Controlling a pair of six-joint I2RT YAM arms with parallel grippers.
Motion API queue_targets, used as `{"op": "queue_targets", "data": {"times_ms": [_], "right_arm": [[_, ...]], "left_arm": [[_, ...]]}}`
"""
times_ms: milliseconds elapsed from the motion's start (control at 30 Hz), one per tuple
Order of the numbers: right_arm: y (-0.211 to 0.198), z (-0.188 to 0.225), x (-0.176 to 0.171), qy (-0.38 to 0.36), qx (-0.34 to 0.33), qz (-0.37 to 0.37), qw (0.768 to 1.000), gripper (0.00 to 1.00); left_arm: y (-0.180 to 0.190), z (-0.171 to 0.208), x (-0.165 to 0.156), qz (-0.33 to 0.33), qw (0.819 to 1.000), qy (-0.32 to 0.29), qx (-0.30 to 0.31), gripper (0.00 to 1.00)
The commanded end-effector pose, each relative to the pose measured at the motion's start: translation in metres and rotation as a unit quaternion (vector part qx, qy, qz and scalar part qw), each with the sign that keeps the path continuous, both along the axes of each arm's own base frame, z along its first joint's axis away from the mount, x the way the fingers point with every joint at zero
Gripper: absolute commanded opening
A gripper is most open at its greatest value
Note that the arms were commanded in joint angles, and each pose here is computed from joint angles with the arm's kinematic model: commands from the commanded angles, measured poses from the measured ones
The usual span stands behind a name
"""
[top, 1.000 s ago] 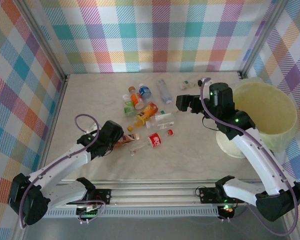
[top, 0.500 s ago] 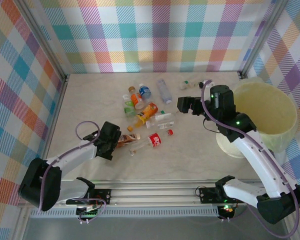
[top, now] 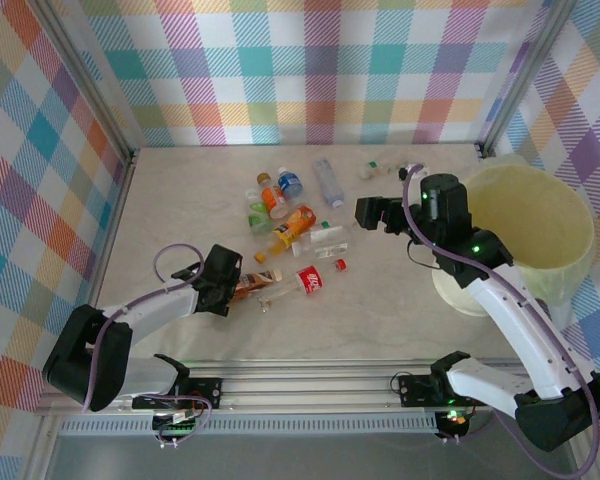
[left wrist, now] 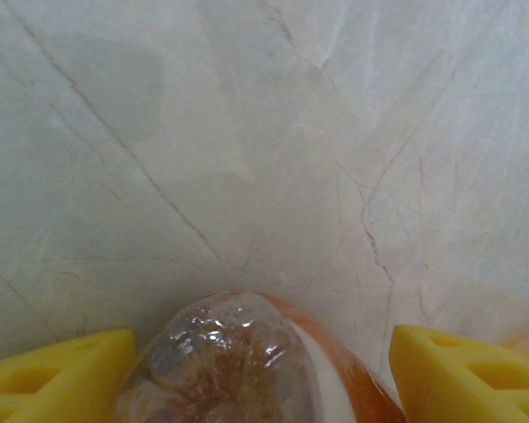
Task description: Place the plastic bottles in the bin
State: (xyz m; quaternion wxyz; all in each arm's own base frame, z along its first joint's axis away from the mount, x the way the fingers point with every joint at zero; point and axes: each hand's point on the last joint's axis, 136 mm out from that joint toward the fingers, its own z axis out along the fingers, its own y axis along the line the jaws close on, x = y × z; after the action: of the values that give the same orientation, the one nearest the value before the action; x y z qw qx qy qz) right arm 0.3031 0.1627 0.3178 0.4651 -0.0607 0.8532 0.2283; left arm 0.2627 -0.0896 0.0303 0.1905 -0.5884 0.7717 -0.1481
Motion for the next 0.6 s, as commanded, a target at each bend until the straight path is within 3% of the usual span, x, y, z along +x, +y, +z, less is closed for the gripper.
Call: {"op": "queue_targets", "data": {"times_ms": [0,400,567], "right_arm": [[0.004,0.007,-0.001,-0.019,0.004,0.012,1.0,1.0],[0.005,0.01,-0.002,-0.029,0.003,0.018,0.999,1.0],[0.009,0.014,-0.004,-0.044,0.016,0.03,0.998,1.0]], "left_arm": [[0.013,0.01,0.024,0.043,0.996,-0.072,0.011,0.7],[0.023,0.038,0.036,0.026,0.99,-0.137,0.033,0.57],[0.022,0.083,0.045,-0.038,0.975,-0.207,0.067,0.59]]}}
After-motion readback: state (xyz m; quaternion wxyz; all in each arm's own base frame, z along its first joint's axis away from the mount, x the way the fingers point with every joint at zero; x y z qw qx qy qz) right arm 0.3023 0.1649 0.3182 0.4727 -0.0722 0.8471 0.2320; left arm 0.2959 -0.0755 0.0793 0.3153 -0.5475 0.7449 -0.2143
